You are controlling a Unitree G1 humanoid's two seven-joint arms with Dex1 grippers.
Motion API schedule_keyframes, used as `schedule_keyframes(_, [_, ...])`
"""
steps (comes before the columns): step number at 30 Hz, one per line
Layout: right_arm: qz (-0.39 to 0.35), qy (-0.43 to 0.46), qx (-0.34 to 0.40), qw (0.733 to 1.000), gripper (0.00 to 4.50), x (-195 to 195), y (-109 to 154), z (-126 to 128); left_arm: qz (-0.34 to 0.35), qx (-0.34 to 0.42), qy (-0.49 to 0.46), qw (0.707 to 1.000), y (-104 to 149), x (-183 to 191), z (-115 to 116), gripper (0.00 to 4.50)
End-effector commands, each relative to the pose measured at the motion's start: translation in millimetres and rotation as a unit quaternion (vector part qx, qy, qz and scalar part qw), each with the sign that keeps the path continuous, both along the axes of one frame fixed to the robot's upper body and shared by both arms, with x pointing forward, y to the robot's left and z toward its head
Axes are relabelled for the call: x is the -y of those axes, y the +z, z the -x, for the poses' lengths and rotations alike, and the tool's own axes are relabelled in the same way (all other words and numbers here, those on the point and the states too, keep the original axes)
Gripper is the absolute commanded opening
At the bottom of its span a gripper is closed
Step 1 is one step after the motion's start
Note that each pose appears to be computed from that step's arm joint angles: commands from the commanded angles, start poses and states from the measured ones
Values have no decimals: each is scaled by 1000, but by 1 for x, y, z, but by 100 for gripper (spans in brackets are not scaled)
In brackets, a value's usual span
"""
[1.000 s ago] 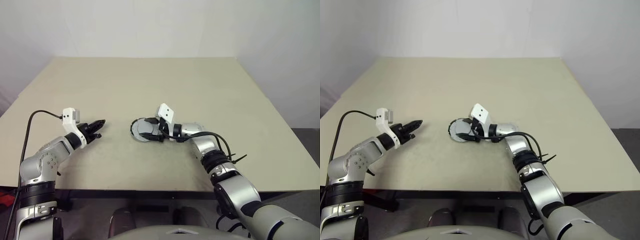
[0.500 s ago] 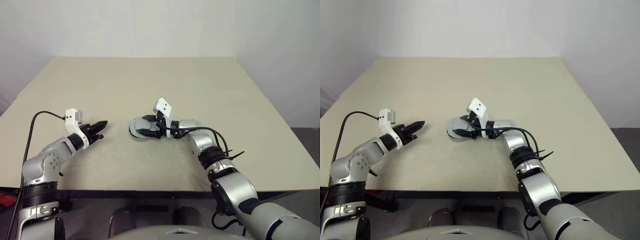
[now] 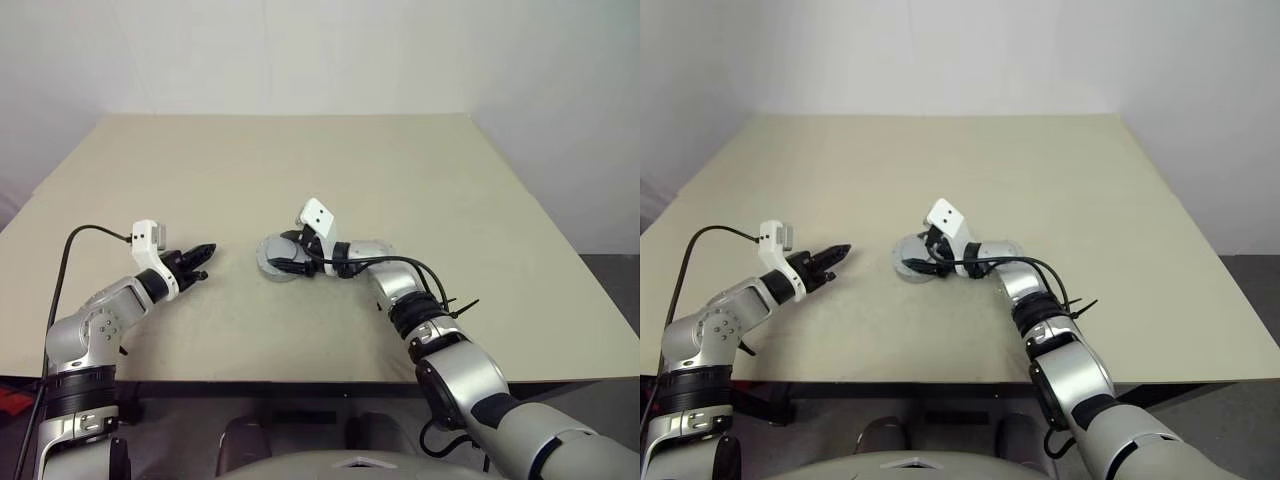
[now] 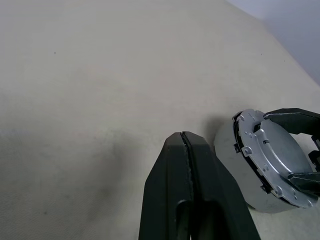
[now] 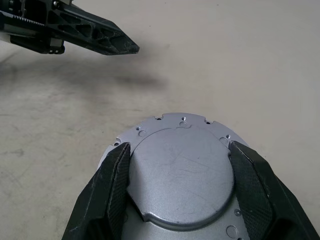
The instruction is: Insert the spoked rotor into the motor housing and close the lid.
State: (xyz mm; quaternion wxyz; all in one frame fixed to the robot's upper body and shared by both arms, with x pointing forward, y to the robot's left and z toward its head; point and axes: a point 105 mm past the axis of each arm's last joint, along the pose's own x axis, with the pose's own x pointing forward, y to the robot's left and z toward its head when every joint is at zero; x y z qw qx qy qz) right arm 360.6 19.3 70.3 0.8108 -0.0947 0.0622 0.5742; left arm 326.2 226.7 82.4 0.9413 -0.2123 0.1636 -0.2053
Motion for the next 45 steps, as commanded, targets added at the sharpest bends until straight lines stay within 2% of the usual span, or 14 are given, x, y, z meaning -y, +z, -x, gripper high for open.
schedule_keyframes(1, [7, 8, 8, 1000, 300, -7, 2, 0, -4, 30, -4, 1000, 16, 1, -2, 0])
schedule_keyframes(22, [25, 3, -3, 1000, 300, -12, -8, 1, 0, 29, 1, 1000, 16, 2, 1, 0])
schedule_keyframes(31, [62, -17, -38, 997, 300, -2, -35, 2, 5, 28, -1, 1000, 16, 5, 1, 0])
schedule_keyframes(45, [101, -34, -57, 993, 300, 12, -52, 1, 21, 24, -13, 999, 18, 15, 0, 0])
